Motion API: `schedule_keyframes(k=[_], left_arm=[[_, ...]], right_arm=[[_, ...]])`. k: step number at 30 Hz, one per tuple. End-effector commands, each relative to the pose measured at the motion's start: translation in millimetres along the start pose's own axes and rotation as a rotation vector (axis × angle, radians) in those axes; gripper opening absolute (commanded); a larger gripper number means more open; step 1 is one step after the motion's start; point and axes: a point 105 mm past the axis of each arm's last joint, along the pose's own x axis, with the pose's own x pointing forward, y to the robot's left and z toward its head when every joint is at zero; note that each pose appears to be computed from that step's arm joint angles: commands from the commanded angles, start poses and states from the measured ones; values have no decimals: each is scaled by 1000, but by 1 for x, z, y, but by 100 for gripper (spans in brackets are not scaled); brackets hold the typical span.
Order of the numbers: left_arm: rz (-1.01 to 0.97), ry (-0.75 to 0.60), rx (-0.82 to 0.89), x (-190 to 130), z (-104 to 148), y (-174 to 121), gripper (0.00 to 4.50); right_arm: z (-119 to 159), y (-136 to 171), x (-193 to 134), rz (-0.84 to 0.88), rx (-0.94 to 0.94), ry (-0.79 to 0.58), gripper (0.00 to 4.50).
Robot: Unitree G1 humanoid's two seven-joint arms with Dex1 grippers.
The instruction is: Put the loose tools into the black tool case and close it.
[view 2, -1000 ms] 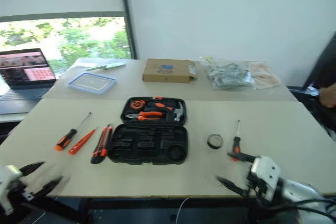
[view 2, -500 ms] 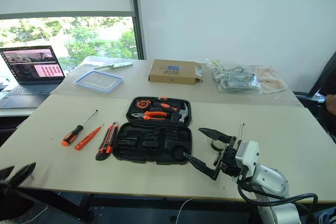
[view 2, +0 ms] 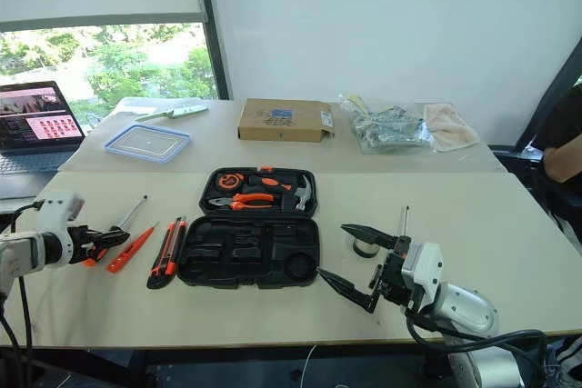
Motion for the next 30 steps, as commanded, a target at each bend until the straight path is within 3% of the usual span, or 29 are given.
schedule_keyframes(k=[1, 3, 5, 7, 9, 14, 17, 23, 30], left_arm=[[-7, -7, 13, 4, 1, 4, 185], [-43, -59, 14, 3, 9, 3, 113], [-165, -235, 83, -6, 39, -10, 64], [-342, -404, 225, -22, 67, -35, 64], [-552, -471, 397, -38, 82, -70, 64], [-878, -377, 789, -38, 81, -145, 64], [-941, -307, 988, -22, 77, -179, 64], [-869, -224, 1247, 24, 71, -213, 64], [-784, -226, 1285, 49, 73, -220, 64]], right_arm=[[11, 0, -6, -32, -43, -2, 450], [10, 0, -8, -44, -41, 7, 450], [10, 1, -11, -53, -41, 16, 450], [10, 1, -14, -60, -40, 26, 450], [9, 1, -18, -67, -39, 39, 450], [4, 1, -29, -81, -36, 71, 450], [2, 2, -30, -85, -33, 76, 450], [2, 6, -29, -89, -29, 68, 450], [1, 7, -32, -113, -32, 67, 450]])
